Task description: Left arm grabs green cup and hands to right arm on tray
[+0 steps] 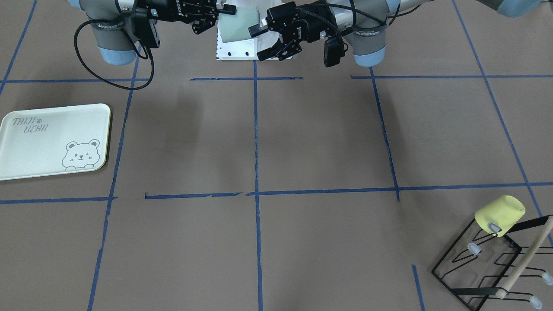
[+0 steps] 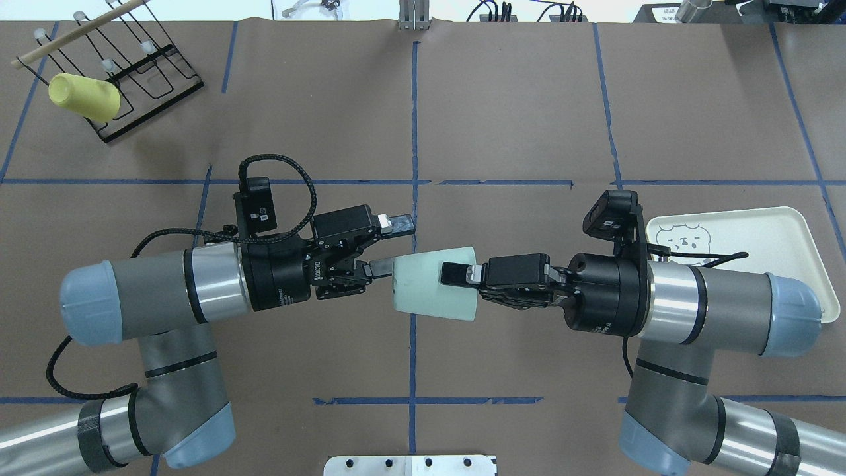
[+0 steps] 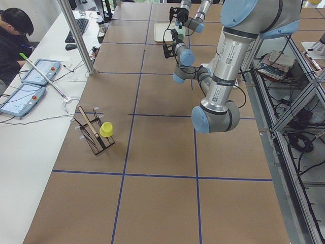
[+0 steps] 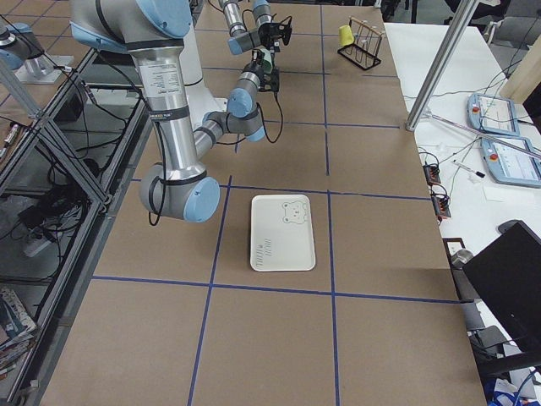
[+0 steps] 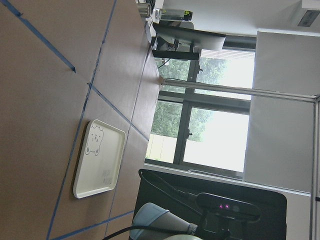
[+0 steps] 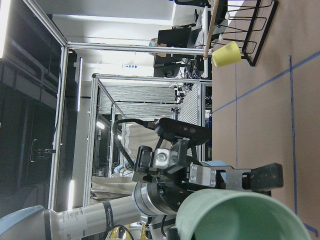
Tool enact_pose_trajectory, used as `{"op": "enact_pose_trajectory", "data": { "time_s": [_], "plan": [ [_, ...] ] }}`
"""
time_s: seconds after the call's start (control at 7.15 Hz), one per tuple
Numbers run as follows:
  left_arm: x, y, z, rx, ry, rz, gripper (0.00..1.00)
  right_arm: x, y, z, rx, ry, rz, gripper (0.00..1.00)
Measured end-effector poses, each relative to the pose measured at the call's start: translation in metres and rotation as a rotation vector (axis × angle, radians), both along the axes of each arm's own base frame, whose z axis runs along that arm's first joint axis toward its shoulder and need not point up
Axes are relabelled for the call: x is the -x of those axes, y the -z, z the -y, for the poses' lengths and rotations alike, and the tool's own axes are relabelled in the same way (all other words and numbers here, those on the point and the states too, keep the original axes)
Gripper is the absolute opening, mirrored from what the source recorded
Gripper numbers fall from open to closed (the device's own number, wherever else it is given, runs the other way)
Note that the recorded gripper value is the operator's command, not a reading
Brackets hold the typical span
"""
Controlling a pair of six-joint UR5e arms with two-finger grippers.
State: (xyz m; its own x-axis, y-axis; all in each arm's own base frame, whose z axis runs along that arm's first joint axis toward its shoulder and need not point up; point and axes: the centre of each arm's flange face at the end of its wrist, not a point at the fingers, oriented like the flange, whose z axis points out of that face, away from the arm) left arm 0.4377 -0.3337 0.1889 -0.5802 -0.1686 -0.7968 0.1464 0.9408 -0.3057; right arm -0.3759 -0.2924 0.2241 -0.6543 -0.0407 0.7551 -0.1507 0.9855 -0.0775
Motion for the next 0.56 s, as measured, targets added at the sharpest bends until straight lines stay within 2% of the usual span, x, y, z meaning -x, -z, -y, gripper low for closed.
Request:
{"op": "enact_pose_trajectory", "data": {
  "time_s": [0.28,0.42,0.56],
  "plan": [
    [0.008,0.001,0.034,0.041,0.062,0.073,1.00,0.002,-0.002,0.003,0.011,-0.003,-0.030,0.00],
    [0.016,-0.001,0.062,0.083,0.112,0.161,1.00,0.006,-0.003,0.010,0.031,-0.012,-0.088,0.00],
    [0.023,-0.008,0.090,0.121,0.150,0.277,1.00,0.008,-0.003,0.024,0.055,-0.020,-0.181,0.00]
  ]
}}
